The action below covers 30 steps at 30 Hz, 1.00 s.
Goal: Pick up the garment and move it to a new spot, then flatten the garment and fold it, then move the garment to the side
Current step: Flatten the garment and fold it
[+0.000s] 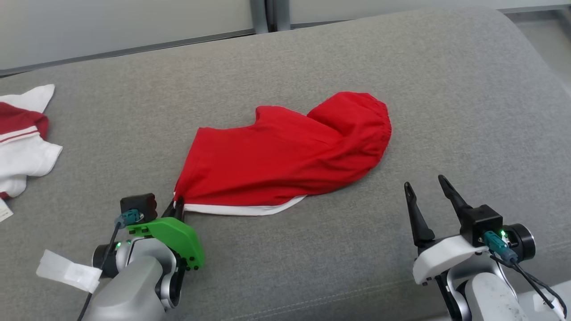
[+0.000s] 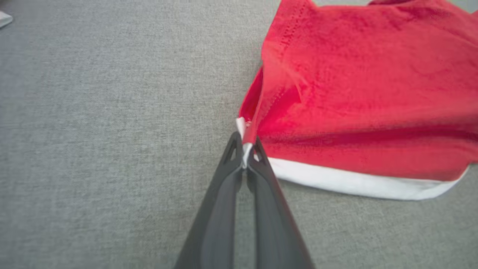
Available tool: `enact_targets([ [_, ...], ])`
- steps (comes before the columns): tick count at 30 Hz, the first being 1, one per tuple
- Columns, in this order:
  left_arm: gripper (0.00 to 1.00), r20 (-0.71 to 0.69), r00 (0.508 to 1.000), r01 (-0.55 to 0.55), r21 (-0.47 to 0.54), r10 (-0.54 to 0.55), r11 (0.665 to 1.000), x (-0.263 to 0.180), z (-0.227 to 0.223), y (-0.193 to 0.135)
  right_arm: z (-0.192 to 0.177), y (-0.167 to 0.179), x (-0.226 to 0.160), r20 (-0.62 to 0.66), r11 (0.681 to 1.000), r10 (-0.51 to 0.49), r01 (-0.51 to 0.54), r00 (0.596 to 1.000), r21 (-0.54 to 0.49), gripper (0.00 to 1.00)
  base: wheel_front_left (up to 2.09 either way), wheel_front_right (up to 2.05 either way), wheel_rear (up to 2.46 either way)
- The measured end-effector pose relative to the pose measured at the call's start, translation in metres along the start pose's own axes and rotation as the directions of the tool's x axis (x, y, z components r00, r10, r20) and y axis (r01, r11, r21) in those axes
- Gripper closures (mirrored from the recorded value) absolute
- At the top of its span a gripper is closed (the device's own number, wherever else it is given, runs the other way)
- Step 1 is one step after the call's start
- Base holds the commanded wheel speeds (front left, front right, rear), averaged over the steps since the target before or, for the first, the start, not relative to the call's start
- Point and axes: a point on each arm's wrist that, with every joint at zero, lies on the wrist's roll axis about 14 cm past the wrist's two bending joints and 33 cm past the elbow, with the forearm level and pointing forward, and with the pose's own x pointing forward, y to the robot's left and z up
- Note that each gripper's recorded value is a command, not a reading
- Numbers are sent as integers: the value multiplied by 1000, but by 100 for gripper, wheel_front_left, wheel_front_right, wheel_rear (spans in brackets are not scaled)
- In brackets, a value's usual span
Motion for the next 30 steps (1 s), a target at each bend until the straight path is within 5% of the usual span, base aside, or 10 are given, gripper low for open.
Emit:
enact_targets([
  [10, 100, 35, 992, -114, -74, 117, 991, -30, -7, 35, -2, 31, 28, -37, 993, 115, -117, 993, -33, 0, 0, 0, 0],
  [11, 94, 43, 992, -117, -80, 121, 990, -32, -5, 36, -4, 34, 30, -47, 991, 126, -128, 991, -28, 0, 0, 0, 0],
  [12, 58, 54, 991, -117, -86, 122, 989, -33, -2, 36, -5, 37, 33, -52, 991, 135, -135, 990, -11, 0, 0, 0, 0],
  [13, 42, 66, 990, -114, -90, 121, 989, -34, 1, 36, -7, 38, 35, -61, 991, 135, -134, 989, 26, 0, 0, 0, 0],
  [14, 12, 80, 989, -113, -94, 121, 989, -34, 5, 35, -8, 39, 38, -65, 990, 134, -130, 989, 62, 0, 0, 0, 0],
  [15, 0, 93, 989, -108, -97, 117, 989, -35, 8, 33, -10, 38, 40, -71, 988, 126, -118, 989, 103, 0, 0, 0, 0],
  [20, 0, 153, 983, -89, -89, 102, 992, -40, 22, 28, -17, 35, 50, -110, 962, 115, -83, 987, 261, 0, 0, 0, 0],
  [30, 0, 254, 964, -59, -63, 74, 996, -54, 44, 19, -35, 42, 65, -211, 905, 189, -86, 959, 418, 0, 0, 0, 0],
])
